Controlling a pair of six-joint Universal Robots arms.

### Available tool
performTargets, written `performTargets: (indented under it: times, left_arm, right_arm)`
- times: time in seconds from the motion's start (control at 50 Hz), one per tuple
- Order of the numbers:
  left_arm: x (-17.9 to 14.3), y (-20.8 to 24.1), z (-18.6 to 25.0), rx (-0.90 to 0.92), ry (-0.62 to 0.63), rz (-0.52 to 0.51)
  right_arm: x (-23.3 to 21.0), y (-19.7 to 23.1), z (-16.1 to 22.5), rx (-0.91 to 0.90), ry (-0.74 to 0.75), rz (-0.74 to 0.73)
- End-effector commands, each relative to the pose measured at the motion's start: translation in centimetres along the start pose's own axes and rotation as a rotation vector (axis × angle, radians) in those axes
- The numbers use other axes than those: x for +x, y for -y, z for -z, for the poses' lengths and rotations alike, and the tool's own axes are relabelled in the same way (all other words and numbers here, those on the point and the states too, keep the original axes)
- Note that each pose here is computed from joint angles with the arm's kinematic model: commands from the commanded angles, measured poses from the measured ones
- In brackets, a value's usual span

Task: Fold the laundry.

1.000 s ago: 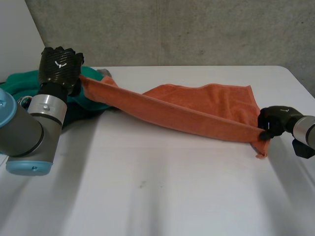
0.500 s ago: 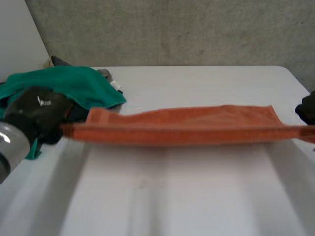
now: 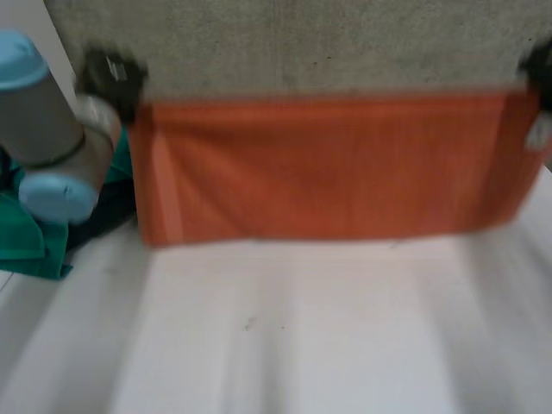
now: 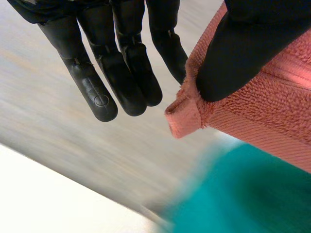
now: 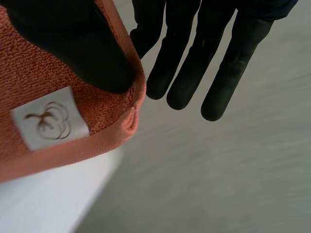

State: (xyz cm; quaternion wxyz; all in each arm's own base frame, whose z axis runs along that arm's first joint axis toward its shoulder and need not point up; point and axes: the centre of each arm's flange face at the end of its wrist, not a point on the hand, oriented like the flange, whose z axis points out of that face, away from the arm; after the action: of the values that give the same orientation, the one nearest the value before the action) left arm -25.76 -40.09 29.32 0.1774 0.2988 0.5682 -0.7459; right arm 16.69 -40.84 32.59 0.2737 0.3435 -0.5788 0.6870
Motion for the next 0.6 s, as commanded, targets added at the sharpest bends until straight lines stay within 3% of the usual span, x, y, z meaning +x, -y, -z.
performTargets:
  times: [0.02, 0.24, 0.48, 0.6]
  left_arm:
    - [-6.9, 8.0, -2.9, 0.471, 0.441, 0.067]
    - [-1.3, 1.6, -1.4, 0.261, 0.249, 0.099]
    - [6.5, -5.8, 4.5, -0.019, -0.025, 0.084]
    - [8.2, -7.6, 9.6, -0.173, -0.17, 0.054]
  right_arm:
    - [5.5, 4.5, -1.7, 0.392, -0.379, -0.152]
    - [1.3, 2.0, -1.9, 0.317, -0.254, -0.171]
    - [-8.8, -5.2, 0.5, 0.07, 0.089, -0.213]
    - [-12.3, -7.6, 4.6, -0.134, 0.314, -0.21]
